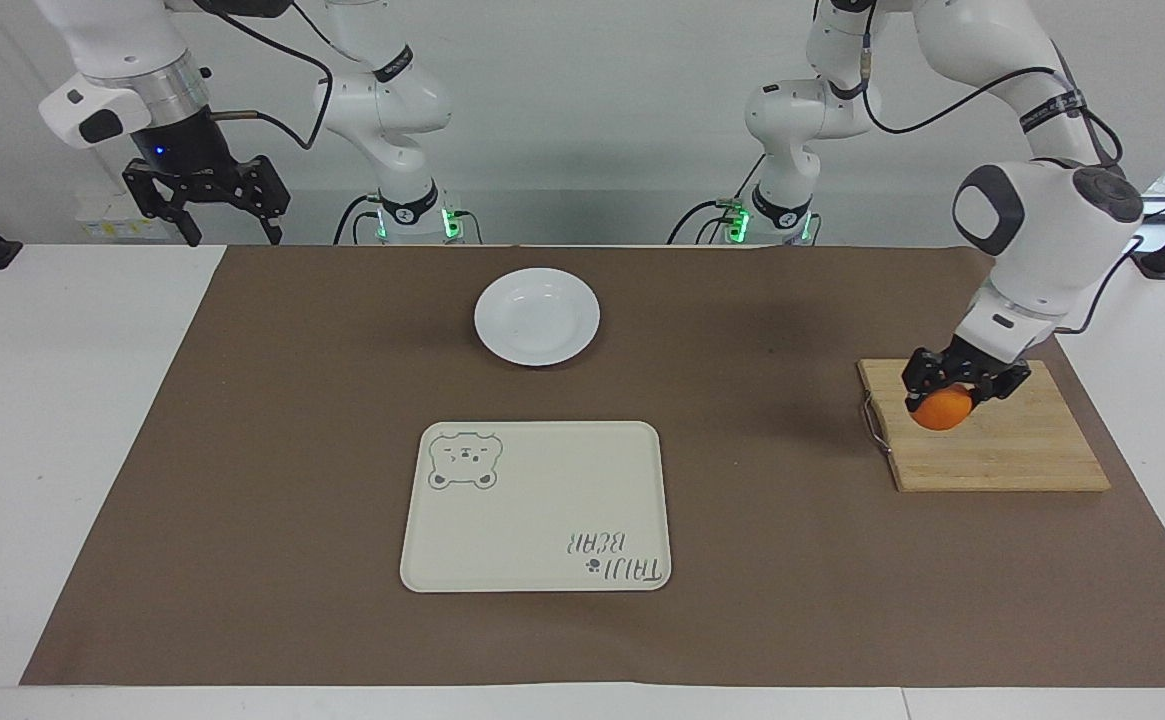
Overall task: Place orange and plate with both arms
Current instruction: 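Carry the orange with the left gripper over the white plate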
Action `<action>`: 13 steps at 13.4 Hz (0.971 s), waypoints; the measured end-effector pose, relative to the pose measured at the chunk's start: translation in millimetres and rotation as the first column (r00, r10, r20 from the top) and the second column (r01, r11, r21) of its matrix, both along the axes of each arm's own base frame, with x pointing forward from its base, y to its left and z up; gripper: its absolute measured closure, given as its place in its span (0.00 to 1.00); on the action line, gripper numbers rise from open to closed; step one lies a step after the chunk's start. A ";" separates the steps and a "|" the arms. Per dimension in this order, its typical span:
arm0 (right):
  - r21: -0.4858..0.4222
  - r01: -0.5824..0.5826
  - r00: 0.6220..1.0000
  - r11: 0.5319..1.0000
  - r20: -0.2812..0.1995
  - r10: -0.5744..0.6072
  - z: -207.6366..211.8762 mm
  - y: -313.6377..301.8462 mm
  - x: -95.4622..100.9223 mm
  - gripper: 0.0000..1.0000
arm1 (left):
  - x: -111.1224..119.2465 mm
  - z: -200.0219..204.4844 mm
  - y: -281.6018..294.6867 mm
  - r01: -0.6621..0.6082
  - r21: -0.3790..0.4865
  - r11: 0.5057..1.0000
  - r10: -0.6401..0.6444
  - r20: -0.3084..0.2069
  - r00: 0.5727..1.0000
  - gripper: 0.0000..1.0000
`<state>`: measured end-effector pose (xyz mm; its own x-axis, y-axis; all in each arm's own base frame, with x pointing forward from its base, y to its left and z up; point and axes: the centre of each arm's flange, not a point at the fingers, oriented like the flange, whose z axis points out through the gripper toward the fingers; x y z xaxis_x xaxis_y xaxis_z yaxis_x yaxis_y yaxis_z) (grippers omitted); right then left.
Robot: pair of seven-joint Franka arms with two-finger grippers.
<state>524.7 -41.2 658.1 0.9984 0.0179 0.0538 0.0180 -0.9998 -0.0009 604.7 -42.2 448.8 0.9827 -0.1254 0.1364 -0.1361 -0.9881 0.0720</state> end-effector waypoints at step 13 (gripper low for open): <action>0.000 0.000 1.000 1.000 0.000 0.000 0.0 0.0 0.0 0.00 | -153.2 -25.3 -373.1 0.155 -0.051 0.987 -0.158 -0.067 0.985 0.24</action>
